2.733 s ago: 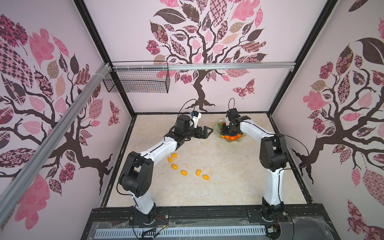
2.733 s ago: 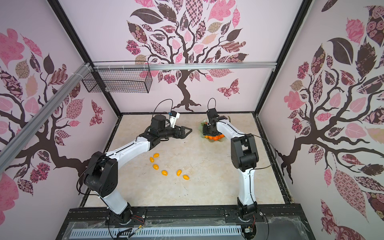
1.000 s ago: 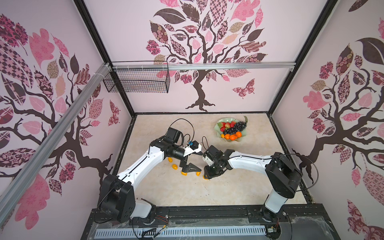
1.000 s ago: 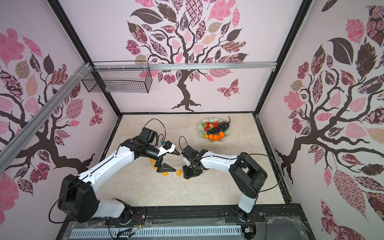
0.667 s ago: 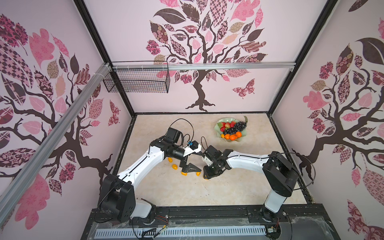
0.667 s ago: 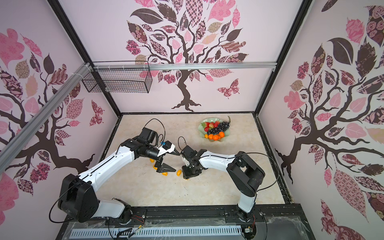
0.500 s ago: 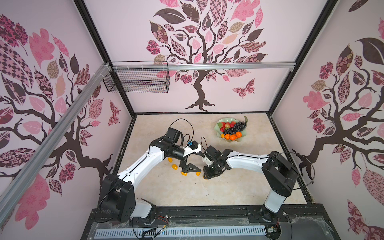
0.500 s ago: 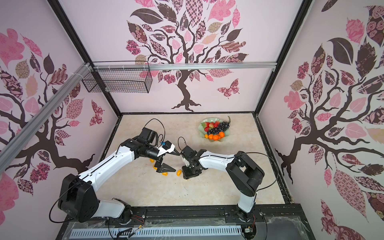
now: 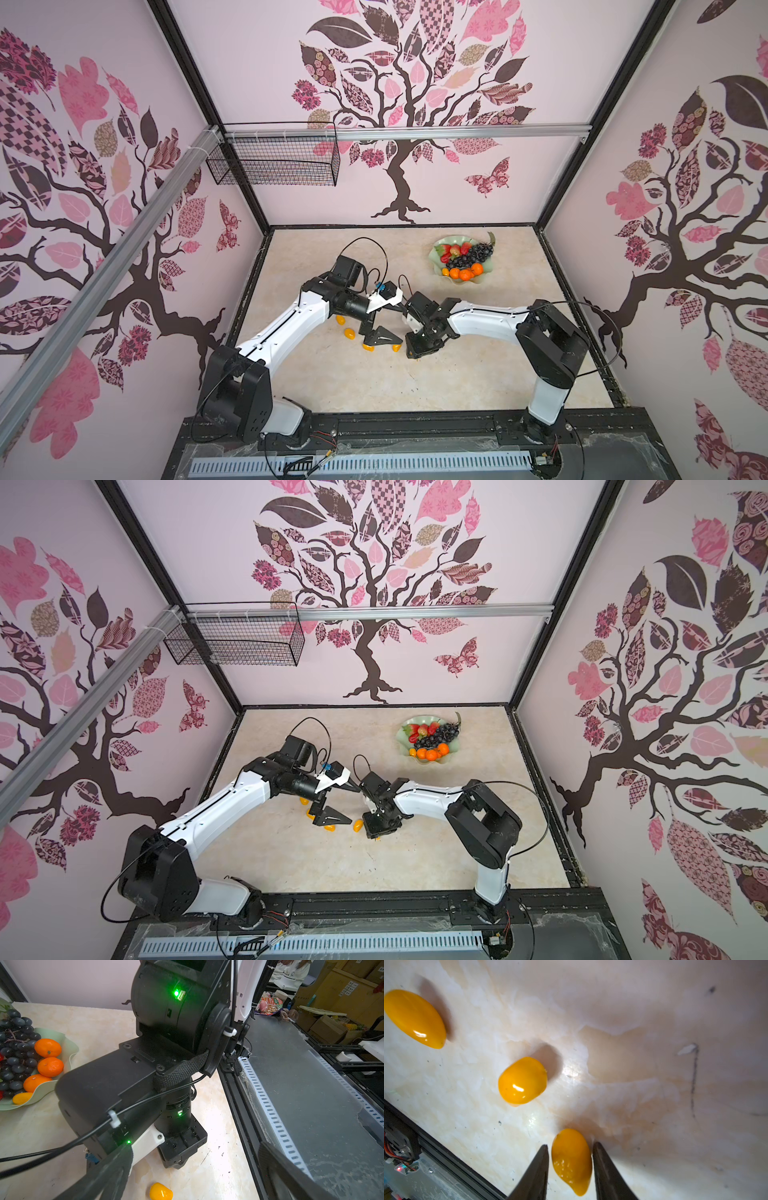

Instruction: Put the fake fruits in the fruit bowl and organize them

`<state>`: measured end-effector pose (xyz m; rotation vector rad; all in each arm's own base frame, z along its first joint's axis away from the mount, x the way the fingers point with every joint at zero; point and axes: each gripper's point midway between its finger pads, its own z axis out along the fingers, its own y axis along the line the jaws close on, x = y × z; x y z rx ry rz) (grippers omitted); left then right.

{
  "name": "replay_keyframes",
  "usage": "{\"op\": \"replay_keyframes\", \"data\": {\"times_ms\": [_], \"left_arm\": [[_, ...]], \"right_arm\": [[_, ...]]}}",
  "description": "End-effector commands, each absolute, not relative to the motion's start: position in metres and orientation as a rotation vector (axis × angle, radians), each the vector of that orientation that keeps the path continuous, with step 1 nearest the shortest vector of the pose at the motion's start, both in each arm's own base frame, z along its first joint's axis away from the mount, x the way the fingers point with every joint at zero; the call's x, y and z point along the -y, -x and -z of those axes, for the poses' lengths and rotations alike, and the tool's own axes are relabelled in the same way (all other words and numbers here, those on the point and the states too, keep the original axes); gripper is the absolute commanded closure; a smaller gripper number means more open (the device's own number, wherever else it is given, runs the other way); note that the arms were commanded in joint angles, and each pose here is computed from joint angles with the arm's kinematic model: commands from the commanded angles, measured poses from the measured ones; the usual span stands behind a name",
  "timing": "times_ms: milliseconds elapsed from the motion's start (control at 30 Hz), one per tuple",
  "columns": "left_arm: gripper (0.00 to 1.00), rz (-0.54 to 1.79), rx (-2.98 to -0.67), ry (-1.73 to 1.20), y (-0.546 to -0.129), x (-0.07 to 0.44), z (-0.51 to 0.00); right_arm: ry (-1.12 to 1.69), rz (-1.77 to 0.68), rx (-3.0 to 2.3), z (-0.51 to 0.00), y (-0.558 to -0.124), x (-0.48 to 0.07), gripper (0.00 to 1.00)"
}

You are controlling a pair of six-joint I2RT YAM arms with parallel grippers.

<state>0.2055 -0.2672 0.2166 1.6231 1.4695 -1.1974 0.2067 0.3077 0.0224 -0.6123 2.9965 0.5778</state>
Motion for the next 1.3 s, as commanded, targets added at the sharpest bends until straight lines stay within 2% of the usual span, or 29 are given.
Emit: {"op": "replay_keyframes", "data": {"times_ms": [0, 300, 767, 933, 1267], "left_arm": [[0.01, 1.189, -1.445, -1.622, -0.21, 0.269, -0.221], [0.01, 1.189, -1.431, -1.634, -0.21, 0.268, -0.22], [0.01, 1.152, -1.466, -1.596, -0.222, 0.272, -0.215], [0.02, 1.096, -1.475, -1.538, -0.237, 0.277, -0.216], [0.01, 0.926, -1.53, -1.429, -0.263, 0.32, -0.201]], "right_arm": [[0.643, -0.476, -3.032, -0.012, -0.201, -0.303, 0.62], [0.62, -0.458, -3.005, -0.019, -0.205, -0.301, 0.67], [0.533, -0.612, -2.925, -0.057, -0.223, -0.303, 0.73], [0.396, -0.678, -2.886, -0.076, -0.246, -0.28, 0.73], [0.042, -0.692, -2.78, -0.111, -0.317, -0.208, 0.73]]}}
